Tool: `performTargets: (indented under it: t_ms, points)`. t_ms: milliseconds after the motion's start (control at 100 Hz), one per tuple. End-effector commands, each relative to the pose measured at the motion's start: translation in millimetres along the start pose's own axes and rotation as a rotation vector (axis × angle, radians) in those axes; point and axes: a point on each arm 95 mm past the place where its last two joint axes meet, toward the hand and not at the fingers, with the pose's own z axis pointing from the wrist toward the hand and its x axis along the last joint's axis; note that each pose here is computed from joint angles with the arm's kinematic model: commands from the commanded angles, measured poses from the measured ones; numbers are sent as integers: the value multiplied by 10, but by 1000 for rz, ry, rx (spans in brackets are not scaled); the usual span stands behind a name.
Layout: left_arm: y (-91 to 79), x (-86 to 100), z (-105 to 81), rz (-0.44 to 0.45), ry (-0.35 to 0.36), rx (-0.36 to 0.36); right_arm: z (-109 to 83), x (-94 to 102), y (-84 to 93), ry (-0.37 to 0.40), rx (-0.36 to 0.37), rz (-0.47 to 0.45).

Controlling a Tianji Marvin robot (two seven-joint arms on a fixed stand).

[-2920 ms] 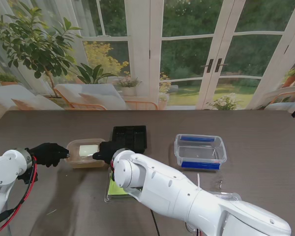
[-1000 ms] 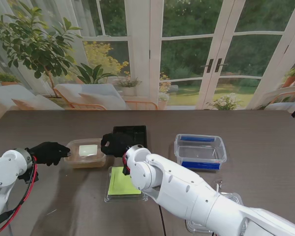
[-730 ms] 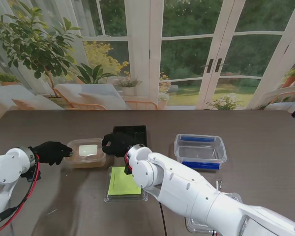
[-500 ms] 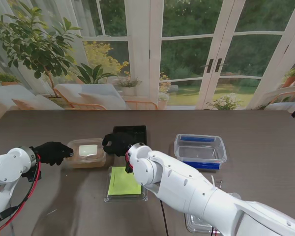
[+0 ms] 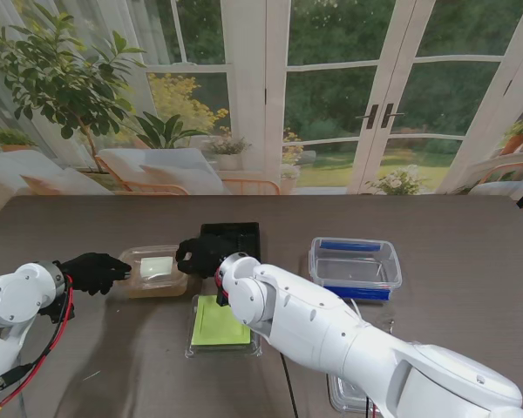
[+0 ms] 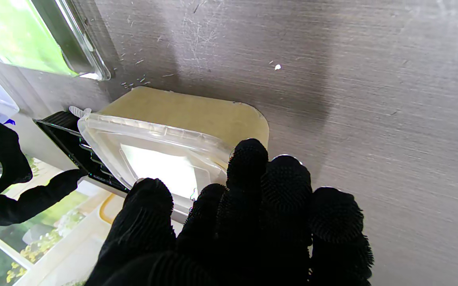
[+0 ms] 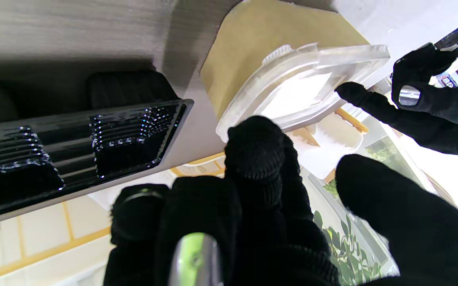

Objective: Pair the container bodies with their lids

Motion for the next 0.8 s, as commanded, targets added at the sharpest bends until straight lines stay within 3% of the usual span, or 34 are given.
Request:
performTargets:
  t_ms: [0,790]
  points:
    - [73,-25,14,-9,-4,-33,11,35,-54,10,24,0]
    - [135,-71,-45,-17,-15,-70,52,-59,-164,-10,60,-8]
